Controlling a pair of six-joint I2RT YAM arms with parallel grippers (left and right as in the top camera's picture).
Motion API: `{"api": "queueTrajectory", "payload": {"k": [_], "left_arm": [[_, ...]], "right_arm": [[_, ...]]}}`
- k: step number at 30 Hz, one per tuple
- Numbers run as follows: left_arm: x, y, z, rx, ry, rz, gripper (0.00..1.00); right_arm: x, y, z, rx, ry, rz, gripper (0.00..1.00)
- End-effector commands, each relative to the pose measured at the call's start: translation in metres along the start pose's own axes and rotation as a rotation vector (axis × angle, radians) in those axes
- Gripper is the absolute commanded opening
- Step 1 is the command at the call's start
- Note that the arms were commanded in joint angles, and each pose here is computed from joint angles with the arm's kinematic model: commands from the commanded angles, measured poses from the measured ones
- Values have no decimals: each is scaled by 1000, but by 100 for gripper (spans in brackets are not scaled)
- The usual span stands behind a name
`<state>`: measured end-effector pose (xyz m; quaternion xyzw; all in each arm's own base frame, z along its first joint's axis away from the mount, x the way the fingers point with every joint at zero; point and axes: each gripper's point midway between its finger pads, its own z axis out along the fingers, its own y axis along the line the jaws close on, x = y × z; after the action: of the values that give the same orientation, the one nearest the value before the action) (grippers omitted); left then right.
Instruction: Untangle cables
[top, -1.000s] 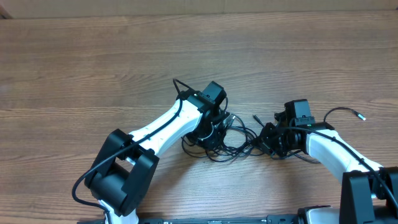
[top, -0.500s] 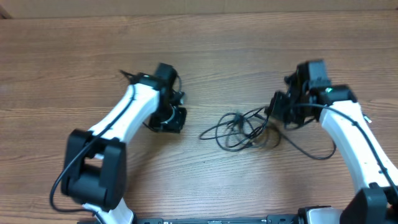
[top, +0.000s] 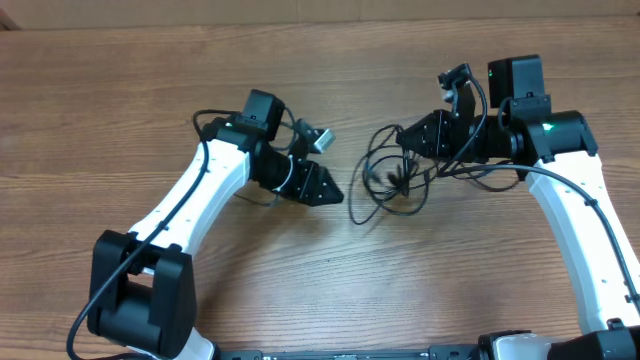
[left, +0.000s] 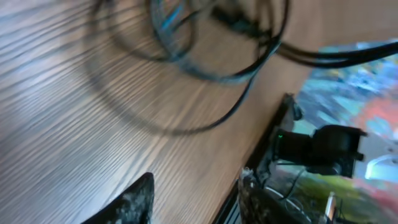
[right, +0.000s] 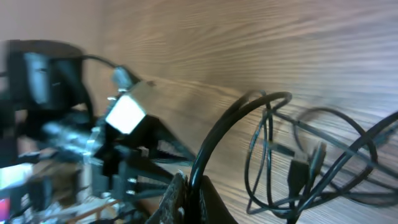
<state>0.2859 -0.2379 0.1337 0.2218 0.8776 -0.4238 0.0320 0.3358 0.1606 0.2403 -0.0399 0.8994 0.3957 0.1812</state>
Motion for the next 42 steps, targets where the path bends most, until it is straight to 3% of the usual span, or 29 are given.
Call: {"api": "queueTrajectory", "payload": {"k": [1, 9, 13, 16, 19, 22, 32, 33, 35, 37, 40, 42], "left_arm": [[-6, -19, 1, 68, -26, 81, 48], [-25, 10, 7, -142, -86, -15, 52], [-33, 7, 11, -151, -116, -46, 59], [-32, 4, 13, -146, -109, -39, 59], [-29, -20, 17, -19, -86, 27, 56], [-24, -58, 14, 202, -74, 180, 55], [-32, -72, 10, 274, -110, 250, 58], [-35, -63, 12, 220, -116, 240, 58], [-38, -44, 15, 108, -120, 184, 58], [-40, -19, 16, -36, -126, 97, 59], [-37, 8, 14, -180, -129, -8, 59], [-35, 15, 13, -222, -127, -51, 59]], "right_arm": [[-4, 48, -15, -214, -9, -91, 4], [-2, 72, -22, -355, 6, -129, 4], [-2, 76, -23, -376, 9, -135, 4], [-2, 76, -23, -377, 9, -135, 4], [-3, 77, -23, -379, 3, -135, 4], [-9, 79, -24, -383, -15, -139, 4], [-7, 75, -23, -366, -7, -121, 6], [-9, 66, -19, -308, -19, -107, 24], [-12, 39, -13, -157, -41, -68, 27], [-12, -15, -12, 146, -75, 58, 27], [2, -91, -39, 589, -130, 282, 31], [15, -116, -57, 763, -122, 319, 35]]}}
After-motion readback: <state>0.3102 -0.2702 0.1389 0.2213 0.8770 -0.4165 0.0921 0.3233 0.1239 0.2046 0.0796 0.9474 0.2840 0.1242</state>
